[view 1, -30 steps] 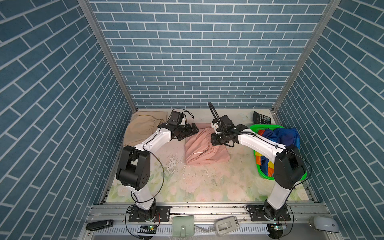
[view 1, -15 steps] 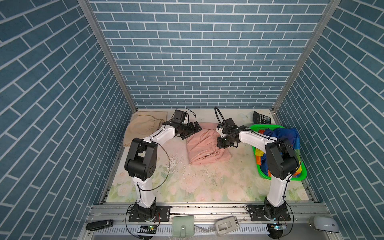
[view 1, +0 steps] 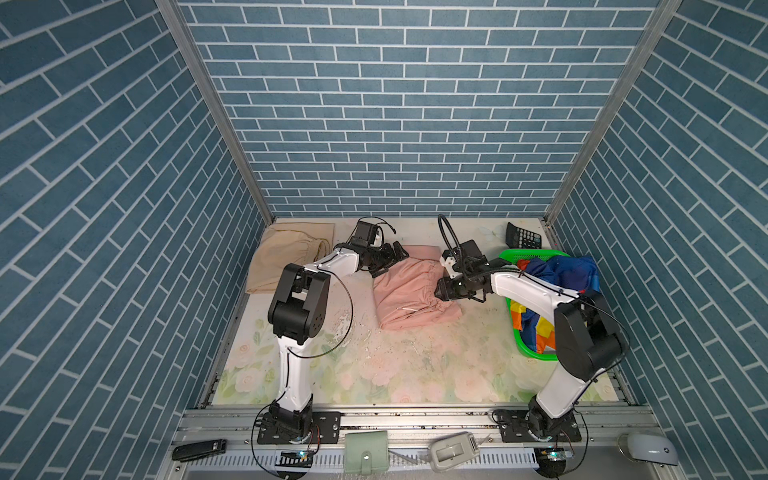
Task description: Fold and stack the shorts
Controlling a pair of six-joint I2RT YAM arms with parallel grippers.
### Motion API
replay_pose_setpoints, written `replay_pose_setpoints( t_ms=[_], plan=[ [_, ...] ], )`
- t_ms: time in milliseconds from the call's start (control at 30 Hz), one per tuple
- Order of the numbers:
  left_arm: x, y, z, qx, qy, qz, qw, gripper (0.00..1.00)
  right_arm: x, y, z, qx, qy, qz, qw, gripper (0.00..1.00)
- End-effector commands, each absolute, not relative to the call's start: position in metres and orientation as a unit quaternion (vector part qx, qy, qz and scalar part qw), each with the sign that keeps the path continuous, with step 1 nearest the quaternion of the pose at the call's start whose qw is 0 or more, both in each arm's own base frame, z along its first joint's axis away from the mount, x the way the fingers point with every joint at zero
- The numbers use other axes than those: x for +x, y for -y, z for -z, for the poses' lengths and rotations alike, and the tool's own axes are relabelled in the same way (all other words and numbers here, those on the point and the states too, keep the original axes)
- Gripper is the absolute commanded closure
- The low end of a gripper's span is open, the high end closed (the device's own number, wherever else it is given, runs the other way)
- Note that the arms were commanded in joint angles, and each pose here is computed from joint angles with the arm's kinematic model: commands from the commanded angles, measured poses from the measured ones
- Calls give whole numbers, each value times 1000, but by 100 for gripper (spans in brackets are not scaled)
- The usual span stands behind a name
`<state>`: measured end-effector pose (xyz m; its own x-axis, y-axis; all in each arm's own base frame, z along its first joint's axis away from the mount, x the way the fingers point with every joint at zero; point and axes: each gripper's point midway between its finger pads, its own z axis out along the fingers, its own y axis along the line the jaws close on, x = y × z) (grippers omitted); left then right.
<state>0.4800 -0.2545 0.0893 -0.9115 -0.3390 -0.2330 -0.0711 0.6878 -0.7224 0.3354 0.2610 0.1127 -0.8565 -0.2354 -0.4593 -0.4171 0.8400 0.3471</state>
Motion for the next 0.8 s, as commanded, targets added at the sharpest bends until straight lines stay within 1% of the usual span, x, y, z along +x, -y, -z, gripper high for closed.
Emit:
replay_pose_setpoints(
  t_ms=[0,100,133,167,233,367,500,667,767],
  plan=[
    [497,243,-80,-146,-895,377,190,0,335,-304,-145,-169,-904,-312,239,31],
    [502,241,-67,-156,-896,373,183,0,332,-343,-144,-179,-881,-372,231,8],
    [503,241,-63,-160,-896,374,180,0,332,-353,-142,-181,-875,-388,227,4],
    [505,240,-58,-166,-895,374,177,0,333,-362,-136,-180,-871,-402,219,1],
    [507,237,-50,-174,-894,373,175,0,335,-374,-125,-173,-864,-425,206,1],
    [512,225,-34,-194,-895,366,166,1,337,-375,-93,-167,-875,-416,183,1],
    [515,209,-24,-207,-896,358,162,0,327,-353,-61,-152,-893,-393,158,1],
    [517,198,-18,-211,-898,351,161,0,311,-317,-42,-125,-906,-377,144,1],
    [519,198,-17,-207,-899,352,162,0,301,-301,-40,-116,-911,-370,139,1]
  ],
)
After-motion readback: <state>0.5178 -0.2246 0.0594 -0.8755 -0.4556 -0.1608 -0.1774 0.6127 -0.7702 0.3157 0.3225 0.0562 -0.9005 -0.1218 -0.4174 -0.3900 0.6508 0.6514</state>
